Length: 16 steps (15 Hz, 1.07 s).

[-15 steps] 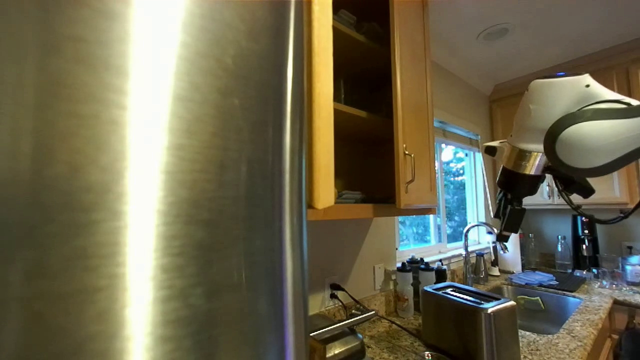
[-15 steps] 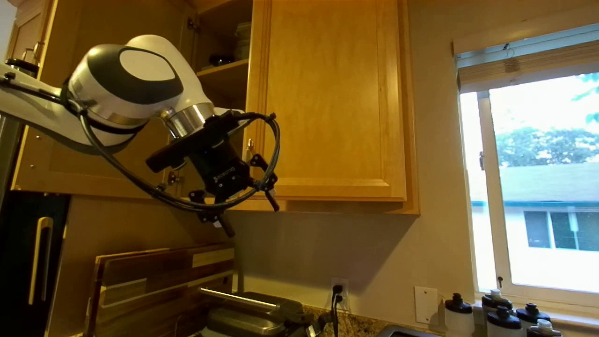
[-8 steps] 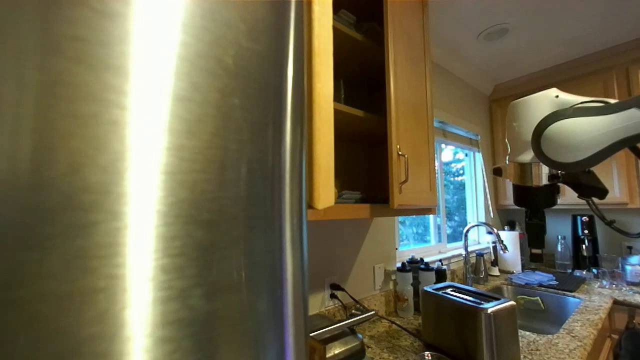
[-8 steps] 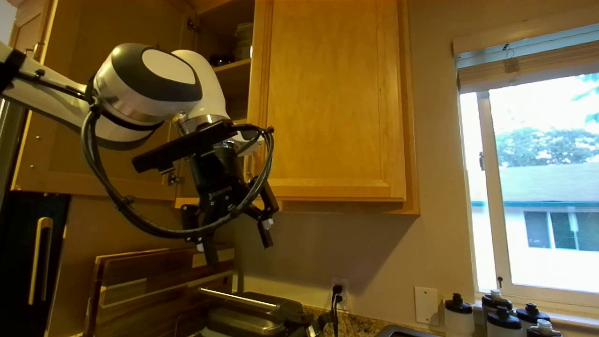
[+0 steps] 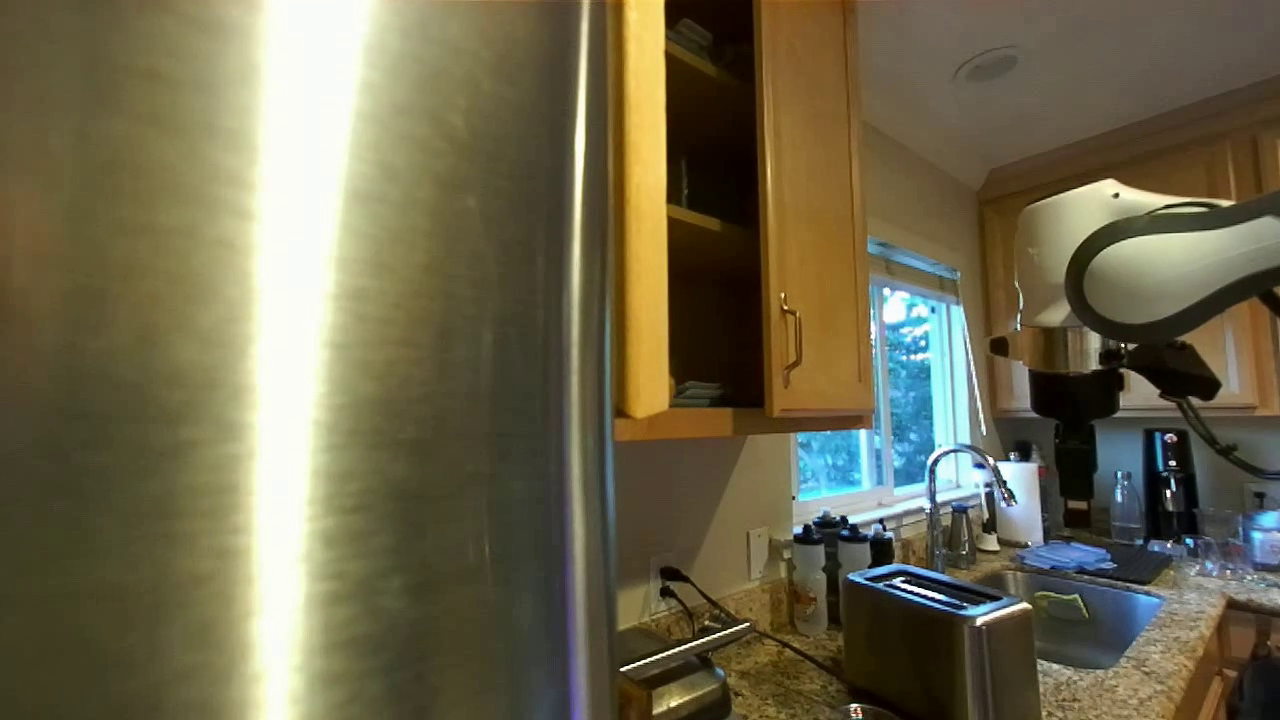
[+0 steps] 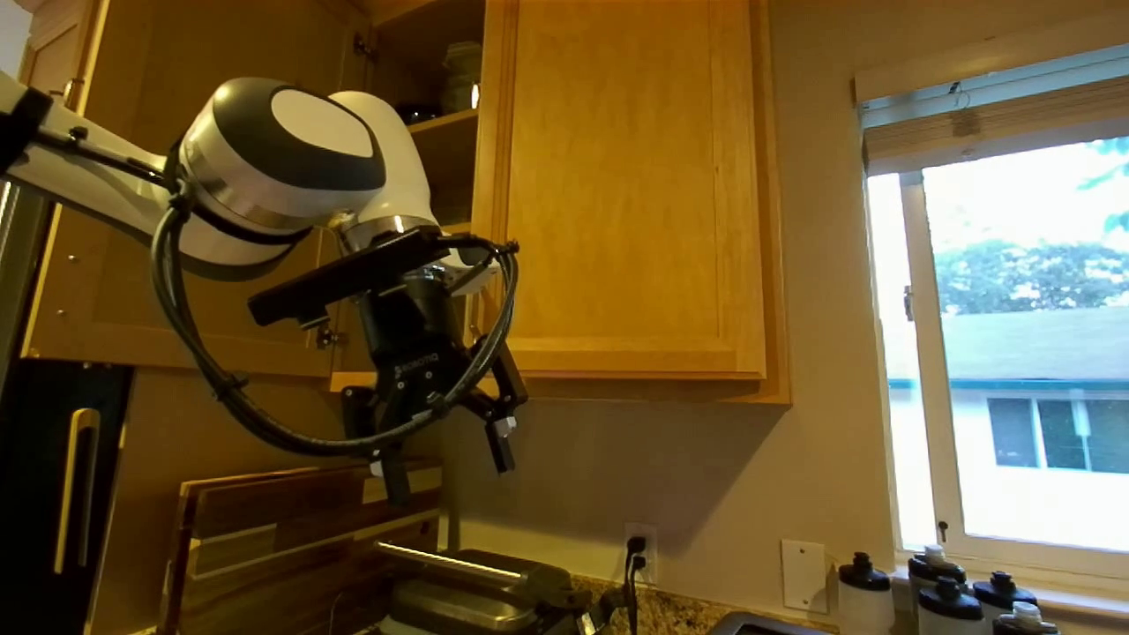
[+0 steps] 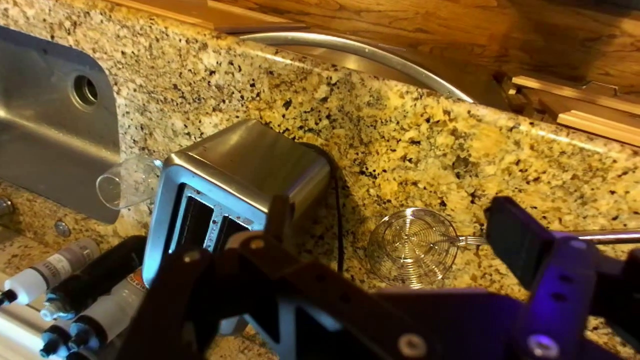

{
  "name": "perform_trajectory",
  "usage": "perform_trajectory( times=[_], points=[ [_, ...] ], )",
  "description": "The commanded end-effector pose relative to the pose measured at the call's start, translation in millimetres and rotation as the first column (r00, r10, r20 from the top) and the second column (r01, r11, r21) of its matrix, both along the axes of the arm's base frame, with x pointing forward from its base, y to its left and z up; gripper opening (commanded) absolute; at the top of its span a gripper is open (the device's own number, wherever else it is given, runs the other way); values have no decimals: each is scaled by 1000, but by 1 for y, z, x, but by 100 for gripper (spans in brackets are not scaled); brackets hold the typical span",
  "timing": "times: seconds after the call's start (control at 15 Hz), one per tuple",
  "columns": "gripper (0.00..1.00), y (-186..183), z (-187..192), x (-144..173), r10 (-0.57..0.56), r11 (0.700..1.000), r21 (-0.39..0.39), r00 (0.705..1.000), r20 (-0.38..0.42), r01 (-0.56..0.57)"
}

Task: Close both doors to the cupboard

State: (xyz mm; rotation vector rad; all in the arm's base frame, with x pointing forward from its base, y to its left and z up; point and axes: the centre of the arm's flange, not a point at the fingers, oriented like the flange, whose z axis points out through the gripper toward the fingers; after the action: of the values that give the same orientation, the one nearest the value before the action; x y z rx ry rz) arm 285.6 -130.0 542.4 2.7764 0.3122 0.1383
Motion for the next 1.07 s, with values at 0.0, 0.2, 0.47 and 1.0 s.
perform_trajectory(
  times=[0.0, 0.2, 0.47, 1.0],
  points=[
    [100, 19, 7, -2, 95, 993, 70, 995, -7, -94],
    [100, 40, 11, -3, 172, 976, 140, 985, -12, -168],
    [100, 77, 22, -2, 212, 955, 217, 977, -18, -203],
    [100, 183, 60, 15, 304, 926, 212, 949, 79, -314]
  ],
)
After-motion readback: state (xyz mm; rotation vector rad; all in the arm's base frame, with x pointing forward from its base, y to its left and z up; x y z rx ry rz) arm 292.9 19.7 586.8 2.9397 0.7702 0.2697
